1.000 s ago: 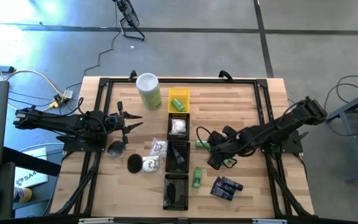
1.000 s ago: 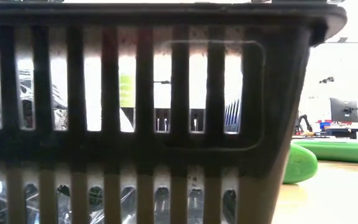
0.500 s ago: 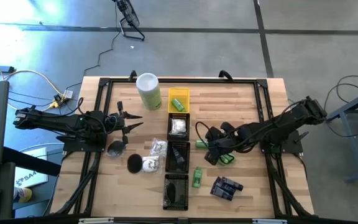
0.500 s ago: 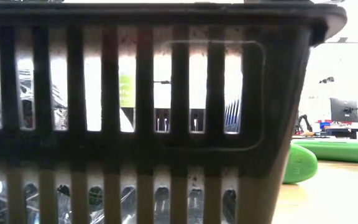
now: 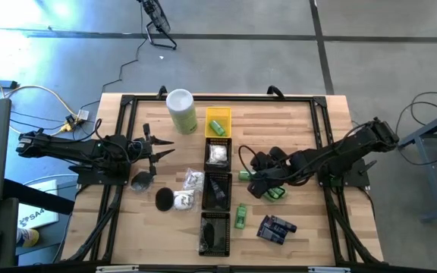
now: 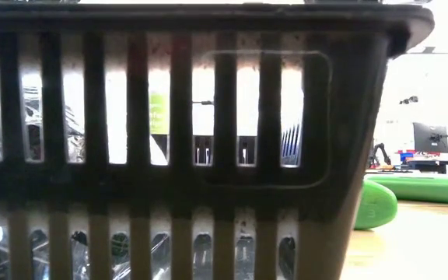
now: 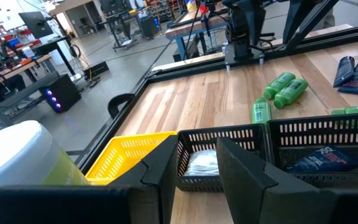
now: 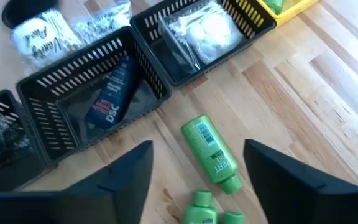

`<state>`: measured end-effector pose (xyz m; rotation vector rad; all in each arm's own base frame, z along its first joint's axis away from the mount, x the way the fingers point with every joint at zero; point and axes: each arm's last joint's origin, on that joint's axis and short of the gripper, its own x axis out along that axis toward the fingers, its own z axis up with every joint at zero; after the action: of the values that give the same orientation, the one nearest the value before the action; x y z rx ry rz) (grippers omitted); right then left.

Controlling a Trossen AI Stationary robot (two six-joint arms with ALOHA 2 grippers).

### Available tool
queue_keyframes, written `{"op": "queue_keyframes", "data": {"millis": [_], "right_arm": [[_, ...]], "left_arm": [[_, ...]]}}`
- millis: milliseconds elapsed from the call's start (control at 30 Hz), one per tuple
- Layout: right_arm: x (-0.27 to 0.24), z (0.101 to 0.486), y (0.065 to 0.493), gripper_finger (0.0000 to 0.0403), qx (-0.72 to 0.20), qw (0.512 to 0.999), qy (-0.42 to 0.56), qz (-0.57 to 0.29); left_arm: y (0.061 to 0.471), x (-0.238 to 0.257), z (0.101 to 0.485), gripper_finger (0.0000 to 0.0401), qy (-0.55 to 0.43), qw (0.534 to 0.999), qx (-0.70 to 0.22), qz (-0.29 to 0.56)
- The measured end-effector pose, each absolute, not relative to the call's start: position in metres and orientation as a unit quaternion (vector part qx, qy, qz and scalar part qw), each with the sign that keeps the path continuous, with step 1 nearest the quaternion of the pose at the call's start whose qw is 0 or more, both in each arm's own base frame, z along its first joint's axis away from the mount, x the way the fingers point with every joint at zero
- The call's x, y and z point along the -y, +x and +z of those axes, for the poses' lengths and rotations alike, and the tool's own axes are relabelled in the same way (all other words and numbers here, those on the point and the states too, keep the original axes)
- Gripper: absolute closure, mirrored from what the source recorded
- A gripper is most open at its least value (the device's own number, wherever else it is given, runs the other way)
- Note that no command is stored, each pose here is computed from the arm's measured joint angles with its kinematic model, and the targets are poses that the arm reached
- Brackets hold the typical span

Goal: Pick & Place Travel size toiletries
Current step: Put the green bottle into the yellow basket

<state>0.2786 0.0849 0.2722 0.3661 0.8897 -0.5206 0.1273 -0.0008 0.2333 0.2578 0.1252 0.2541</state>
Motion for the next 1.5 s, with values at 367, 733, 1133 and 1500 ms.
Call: {"op": "queue_keyframes", "data": {"millis": [367, 733, 1133, 1500], "right_arm": [[-0.0854, 0.2726, 0.2793, 0.0099, -0.422, 0.855, 0.177, -0.243], [-0.0854, 0.2729, 0.2797, 0.0104, -0.419, 0.857, 0.177, -0.243], [-0.0857, 0.2728, 0.2797, 0.0104, -0.422, 0.856, 0.179, -0.240], [-0.0872, 0.2722, 0.2794, 0.0104, -0.429, 0.845, 0.217, -0.235]], "left_arm": [[0.1273, 0.0008, 0.2333, 0.0292, 0.128, 0.982, -0.062, 0.126], [0.1273, 0.0008, 0.2333, 0.0292, 0.128, 0.982, -0.062, 0.126], [0.1273, 0.0009, 0.2333, 0.0292, 0.128, 0.982, -0.062, 0.126], [0.1273, 0.0009, 0.2335, 0.0292, 0.128, 0.982, -0.061, 0.126]]}}
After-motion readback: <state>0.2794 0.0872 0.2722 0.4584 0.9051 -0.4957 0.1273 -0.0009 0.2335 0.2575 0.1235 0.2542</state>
